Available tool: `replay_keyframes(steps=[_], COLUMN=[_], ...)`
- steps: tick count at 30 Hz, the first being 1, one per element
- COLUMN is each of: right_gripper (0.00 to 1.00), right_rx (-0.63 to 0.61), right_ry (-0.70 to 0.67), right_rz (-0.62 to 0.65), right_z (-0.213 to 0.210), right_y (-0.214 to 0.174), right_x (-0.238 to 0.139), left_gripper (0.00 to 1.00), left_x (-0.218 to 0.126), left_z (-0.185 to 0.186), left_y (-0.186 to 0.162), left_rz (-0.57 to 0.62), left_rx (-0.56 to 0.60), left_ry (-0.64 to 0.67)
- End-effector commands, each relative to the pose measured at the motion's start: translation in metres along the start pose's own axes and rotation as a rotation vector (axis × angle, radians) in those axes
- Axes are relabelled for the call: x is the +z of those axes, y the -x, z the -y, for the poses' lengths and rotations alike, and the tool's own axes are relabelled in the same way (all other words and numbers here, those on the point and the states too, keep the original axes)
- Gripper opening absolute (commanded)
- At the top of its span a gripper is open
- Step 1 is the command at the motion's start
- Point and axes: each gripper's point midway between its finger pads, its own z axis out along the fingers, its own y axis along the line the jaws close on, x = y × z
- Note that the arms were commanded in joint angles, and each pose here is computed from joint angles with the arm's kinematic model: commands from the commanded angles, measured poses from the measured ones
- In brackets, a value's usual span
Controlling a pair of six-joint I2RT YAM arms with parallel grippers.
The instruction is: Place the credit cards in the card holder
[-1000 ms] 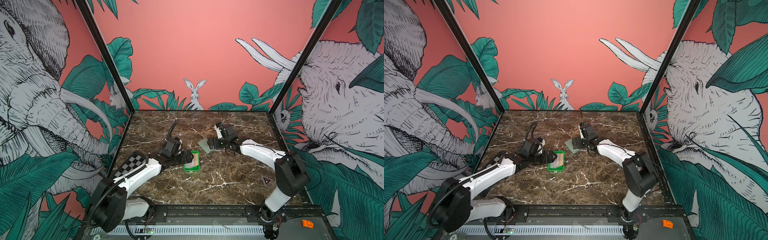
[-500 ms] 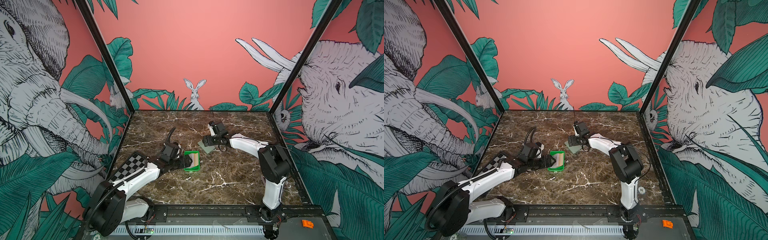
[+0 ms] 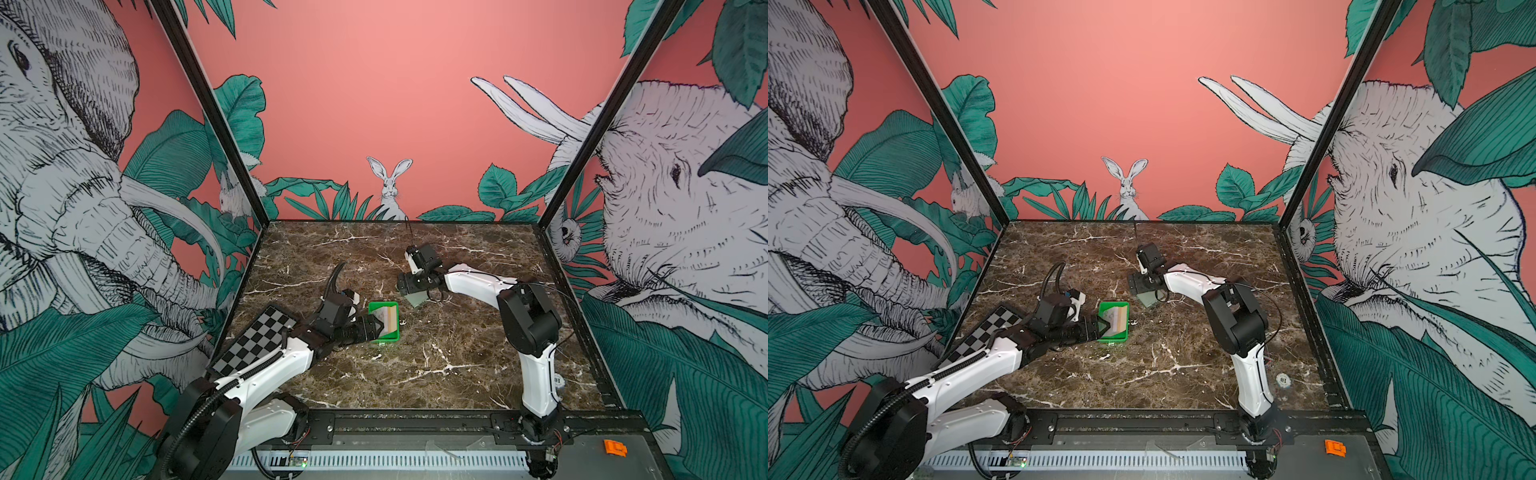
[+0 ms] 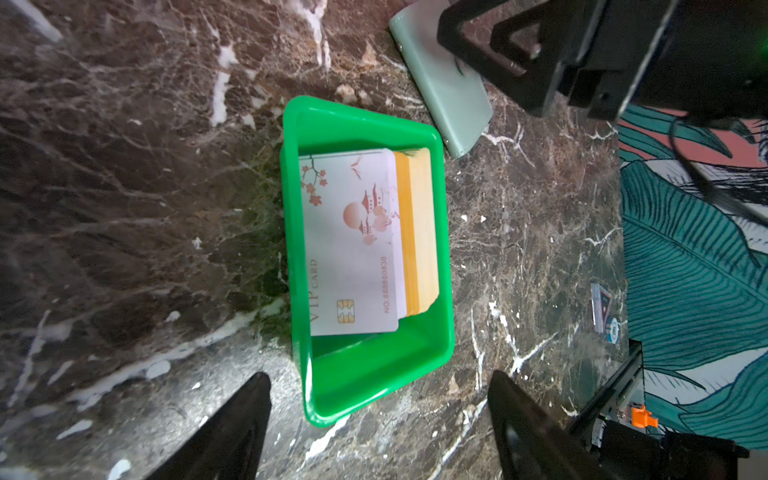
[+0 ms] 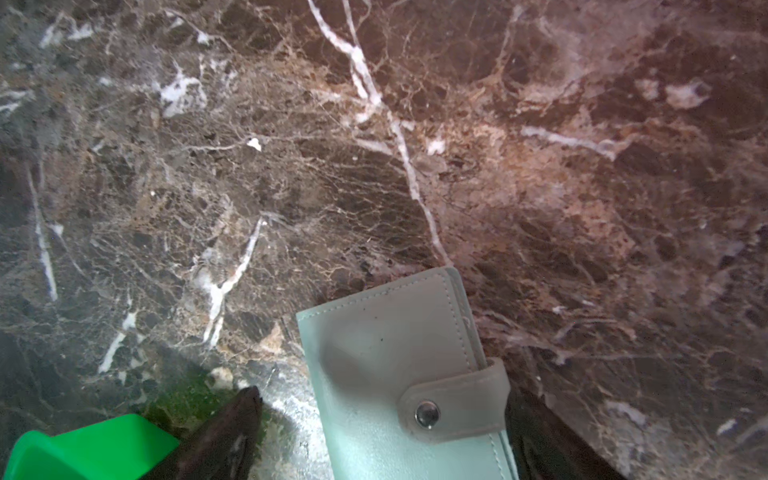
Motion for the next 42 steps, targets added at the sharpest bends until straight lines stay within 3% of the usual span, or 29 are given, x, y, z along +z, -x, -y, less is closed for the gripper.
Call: replay_keyframes(steps=[1, 19, 34, 42], right_gripper=[0.90, 0.92, 0.74, 0.73], right_rx=[-0.016, -0.107, -0.092, -0.035], right_ry=[-0.040, -0.035, -0.098, -0.109], right_rz=[-0.022, -0.121, -0.141, -0.144], right_z=[0.004, -0.001, 0.012, 0.023], right_y=[-0.002, -0.032, -0.060, -0.094], right_x=[0.003, 0.012, -0.010, -0.036], left_gripper=[0.83, 0.83, 0.83, 0.83], left_x=[-0.002, -0.004, -0.004, -0.005], left_z=[0.003, -0.002, 0.001, 0.007], left_y=[-0.003, -0.007, -0.009, -0.019], left_rz=[0.004, 0.010, 0.004, -0.026], left_rx=[-0.002, -0.019, -0.021, 0.009], left_ry=[-0.029, -0.025, -0.041, -0.041])
